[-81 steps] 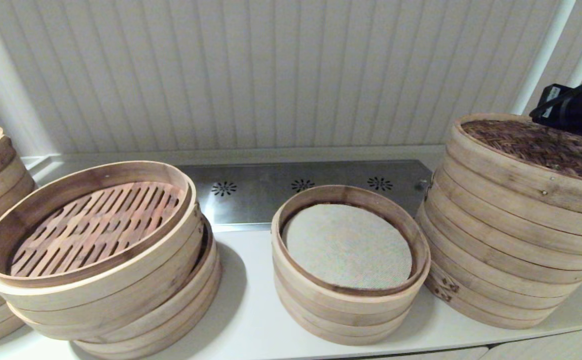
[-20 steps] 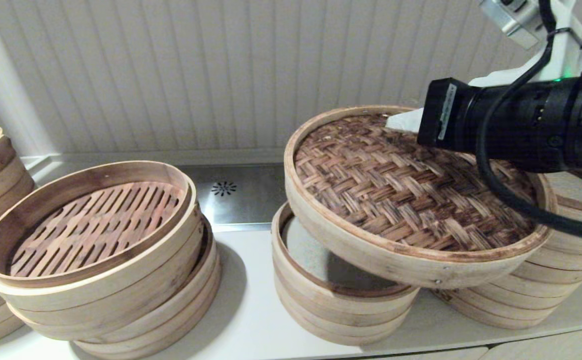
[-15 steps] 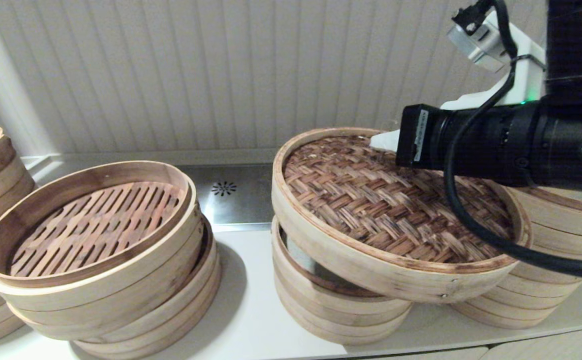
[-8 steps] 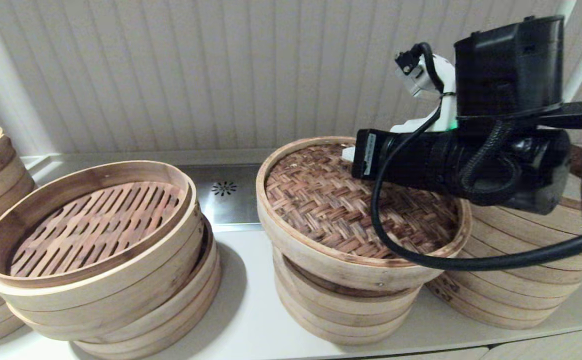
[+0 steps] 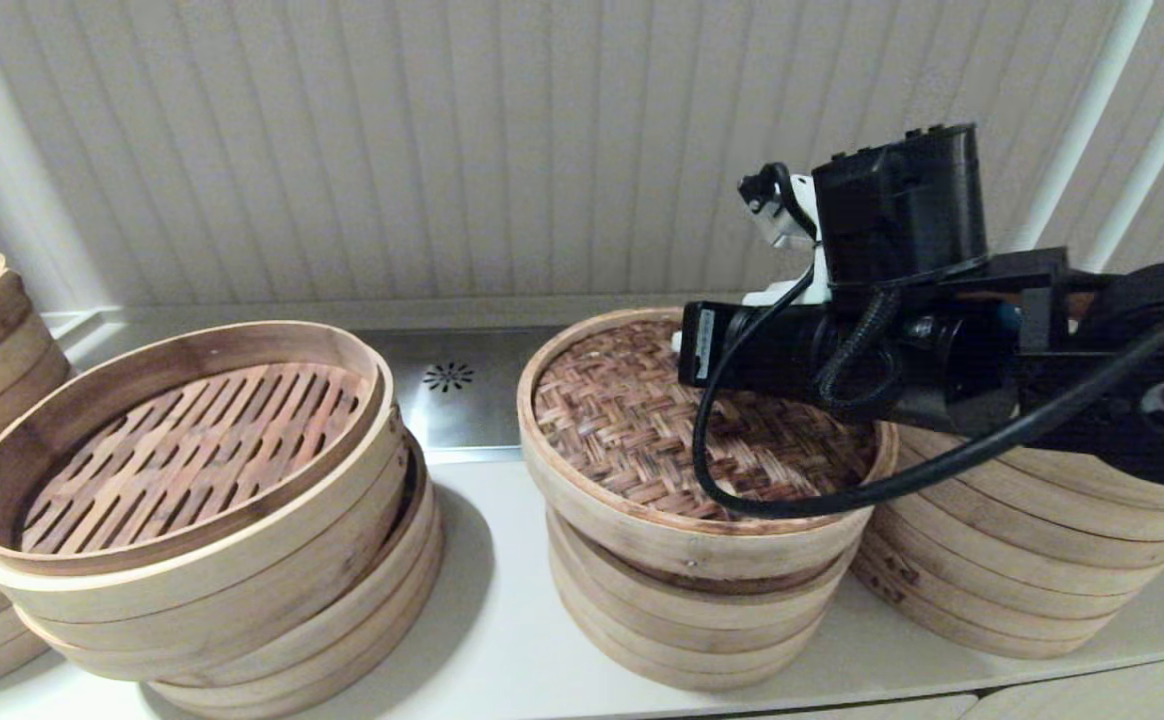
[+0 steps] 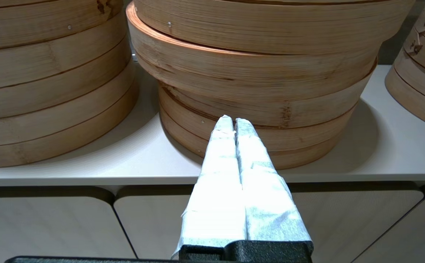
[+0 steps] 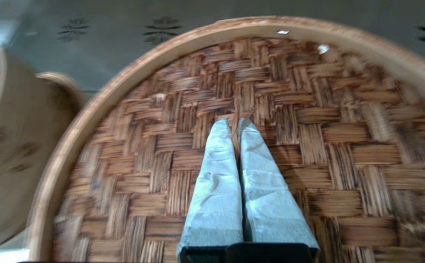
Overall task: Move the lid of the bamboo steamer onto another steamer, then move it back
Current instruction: Put the steamer
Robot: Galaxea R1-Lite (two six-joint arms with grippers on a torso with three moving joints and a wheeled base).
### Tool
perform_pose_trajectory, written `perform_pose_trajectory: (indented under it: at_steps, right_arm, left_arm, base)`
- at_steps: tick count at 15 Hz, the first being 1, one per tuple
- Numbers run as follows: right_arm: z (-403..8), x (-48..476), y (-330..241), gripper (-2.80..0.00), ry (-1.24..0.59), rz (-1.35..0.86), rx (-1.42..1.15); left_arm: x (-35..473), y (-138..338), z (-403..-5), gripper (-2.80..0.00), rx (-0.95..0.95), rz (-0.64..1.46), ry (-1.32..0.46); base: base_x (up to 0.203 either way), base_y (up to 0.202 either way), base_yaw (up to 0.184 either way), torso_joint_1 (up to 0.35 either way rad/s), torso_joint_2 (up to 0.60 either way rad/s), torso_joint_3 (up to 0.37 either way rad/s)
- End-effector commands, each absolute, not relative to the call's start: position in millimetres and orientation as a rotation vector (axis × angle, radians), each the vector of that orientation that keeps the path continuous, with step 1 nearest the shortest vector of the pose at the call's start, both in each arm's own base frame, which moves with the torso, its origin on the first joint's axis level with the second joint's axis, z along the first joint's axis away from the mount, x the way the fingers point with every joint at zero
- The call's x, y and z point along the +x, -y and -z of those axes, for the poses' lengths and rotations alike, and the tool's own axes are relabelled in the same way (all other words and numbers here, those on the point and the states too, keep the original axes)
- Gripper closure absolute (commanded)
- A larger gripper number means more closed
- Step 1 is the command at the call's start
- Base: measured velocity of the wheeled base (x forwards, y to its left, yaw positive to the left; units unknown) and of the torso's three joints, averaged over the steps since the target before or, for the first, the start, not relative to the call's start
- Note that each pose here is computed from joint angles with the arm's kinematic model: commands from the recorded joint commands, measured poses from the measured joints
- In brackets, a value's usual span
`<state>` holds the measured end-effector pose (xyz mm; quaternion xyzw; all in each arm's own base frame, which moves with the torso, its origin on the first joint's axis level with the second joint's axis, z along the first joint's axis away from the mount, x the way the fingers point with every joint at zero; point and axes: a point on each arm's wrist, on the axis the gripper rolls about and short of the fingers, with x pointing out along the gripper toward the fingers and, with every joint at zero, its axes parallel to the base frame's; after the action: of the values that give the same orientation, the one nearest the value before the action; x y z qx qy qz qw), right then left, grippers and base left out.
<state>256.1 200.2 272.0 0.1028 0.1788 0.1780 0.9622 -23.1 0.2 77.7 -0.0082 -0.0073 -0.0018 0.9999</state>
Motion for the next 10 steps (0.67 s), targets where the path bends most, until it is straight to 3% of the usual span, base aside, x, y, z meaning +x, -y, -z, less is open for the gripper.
perform_pose_trajectory:
  at_steps: [1,10]
  right_arm:
    - [-261,270,-195,0.0,-0.389,-0.322,0.203]
    - [-239,285,-192,0.0,-0.422,-0.279,0.195]
  left_arm:
    - [-23,0,-78,0.0,-0.017,0.003,0.015]
    - [-23,0,-78,0.0,-0.017,0.003,0.015]
  base:
    - [0.0,0.0,0.0,0.0,0.0,0.0]
    - [0.0,0.0,0.0,0.0,0.0,0.0]
